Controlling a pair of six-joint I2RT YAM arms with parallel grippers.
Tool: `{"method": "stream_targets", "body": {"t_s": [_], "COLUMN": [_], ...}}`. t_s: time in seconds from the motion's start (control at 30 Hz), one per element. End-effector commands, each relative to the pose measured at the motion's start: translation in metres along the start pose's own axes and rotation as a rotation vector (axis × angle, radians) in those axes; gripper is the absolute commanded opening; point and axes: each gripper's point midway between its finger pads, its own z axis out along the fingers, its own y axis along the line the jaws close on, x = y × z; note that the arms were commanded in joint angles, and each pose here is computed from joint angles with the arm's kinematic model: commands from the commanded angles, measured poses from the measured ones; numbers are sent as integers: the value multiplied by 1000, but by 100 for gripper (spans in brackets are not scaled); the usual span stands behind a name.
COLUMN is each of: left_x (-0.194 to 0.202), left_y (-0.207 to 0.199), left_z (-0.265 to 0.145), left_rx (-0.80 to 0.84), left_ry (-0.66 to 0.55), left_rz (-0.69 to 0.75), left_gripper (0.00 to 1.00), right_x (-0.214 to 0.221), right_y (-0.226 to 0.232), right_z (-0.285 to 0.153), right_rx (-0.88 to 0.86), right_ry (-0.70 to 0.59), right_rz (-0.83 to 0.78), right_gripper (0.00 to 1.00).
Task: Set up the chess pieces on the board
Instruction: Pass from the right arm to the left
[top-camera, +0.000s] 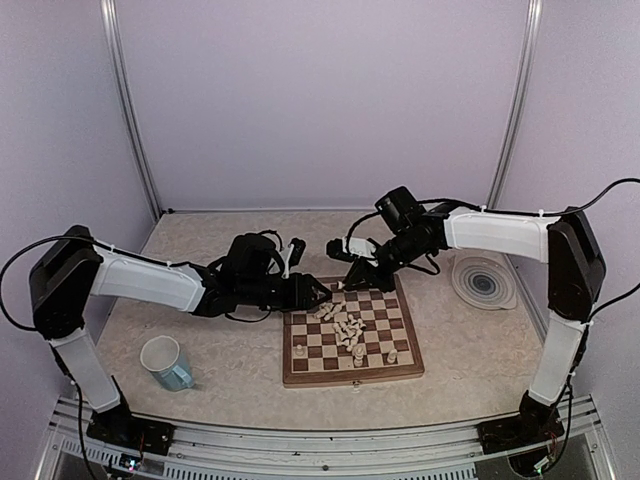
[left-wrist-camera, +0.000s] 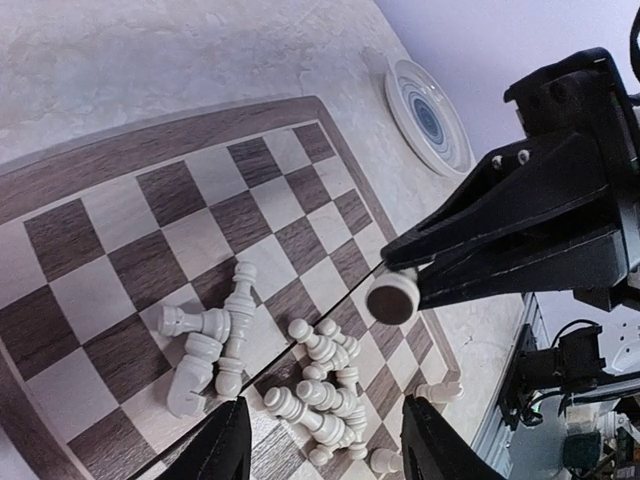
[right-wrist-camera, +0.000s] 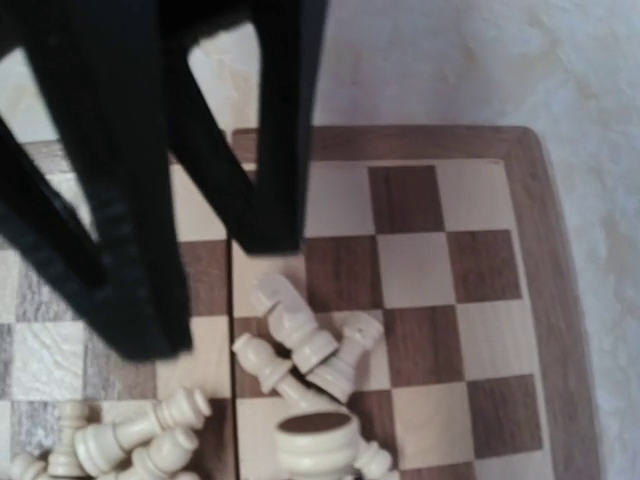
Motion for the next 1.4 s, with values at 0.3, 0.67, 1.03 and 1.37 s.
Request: {"method": "stream_targets", "body": {"t_s": [0.3,0.67,1.03,1.37], "left_x": [-14,-13,-8,-9], "left_y": [-21,-27,-34,-36], "left_z": [10,22,27,26], "left_rx": [178,228,265,286], "left_ry": [-32,-3,25,18], "left_rz": [-68,-74,-76,-50], "left_gripper": [48,36,29,18], "right_x": [-13,-13,-11,-20], "right_y": [21,24,23,22], "right_z": [-10,-10,-7,-21], "right_rx": [-93,-104,-103,-87], "right_ry": [-63,-67,-60,-70], "right_rz": [-3,-2,1,-24], "right_gripper": [5,6,7,16]}}
